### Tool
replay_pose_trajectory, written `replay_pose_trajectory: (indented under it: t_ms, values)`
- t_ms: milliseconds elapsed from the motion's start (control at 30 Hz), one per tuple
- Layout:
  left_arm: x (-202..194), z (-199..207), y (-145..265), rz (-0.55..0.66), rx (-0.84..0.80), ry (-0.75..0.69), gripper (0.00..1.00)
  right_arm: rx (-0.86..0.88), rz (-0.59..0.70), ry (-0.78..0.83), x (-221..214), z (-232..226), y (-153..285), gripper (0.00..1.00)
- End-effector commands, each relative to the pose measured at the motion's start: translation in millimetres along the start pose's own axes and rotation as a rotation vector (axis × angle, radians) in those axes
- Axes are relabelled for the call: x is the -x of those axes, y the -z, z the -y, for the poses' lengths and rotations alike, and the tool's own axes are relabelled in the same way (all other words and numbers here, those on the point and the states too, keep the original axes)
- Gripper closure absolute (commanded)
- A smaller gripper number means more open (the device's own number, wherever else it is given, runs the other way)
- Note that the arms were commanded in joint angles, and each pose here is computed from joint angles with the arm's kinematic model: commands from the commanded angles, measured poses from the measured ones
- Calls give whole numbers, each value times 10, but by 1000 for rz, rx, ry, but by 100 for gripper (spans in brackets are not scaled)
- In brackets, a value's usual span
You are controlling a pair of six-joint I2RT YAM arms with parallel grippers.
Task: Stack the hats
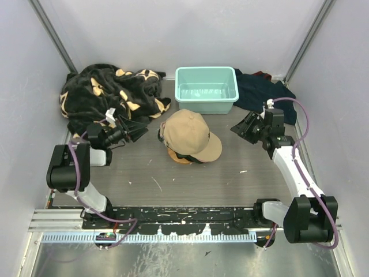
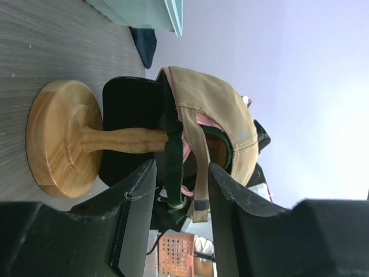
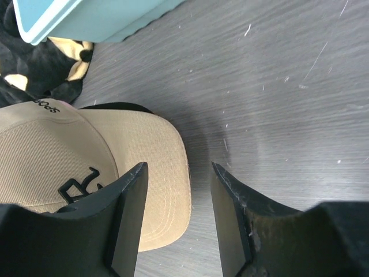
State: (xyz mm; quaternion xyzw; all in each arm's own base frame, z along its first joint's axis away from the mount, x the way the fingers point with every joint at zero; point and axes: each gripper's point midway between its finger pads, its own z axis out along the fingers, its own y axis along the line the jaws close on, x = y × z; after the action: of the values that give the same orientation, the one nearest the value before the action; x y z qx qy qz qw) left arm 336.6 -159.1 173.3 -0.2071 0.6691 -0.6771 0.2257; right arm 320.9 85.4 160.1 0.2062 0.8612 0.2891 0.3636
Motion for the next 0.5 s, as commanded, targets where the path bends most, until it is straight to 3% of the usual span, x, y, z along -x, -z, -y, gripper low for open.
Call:
replay_pose_trajectory:
  t_ms: [0,67,200,267,333,367,400,467]
  values:
    - [100,111,65,10,102,-185,50,-25,96,150,385,-109,90,47]
    - [166,190,132,37,218,-347,45,-62,117,204,502,-92,111,45]
    - [303,390,329,114,402,-529,31,-122,157,323,767,-100,151,37]
    - [357,389,385,109,449,-554,3,-138,170,357,867,-118,156,32]
    - [440,379,466,136,475,-563,2,-145,171,370,914,-138,151,20]
    - [496,369,515,152,490,-564,2,-156,173,372,922,-133,151,5]
    - [574,365,566,175,508,-572,2,-174,177,374,928,-121,155,1]
    - [730,343,678,213,560,-598,2,-261,196,381,943,-31,178,0]
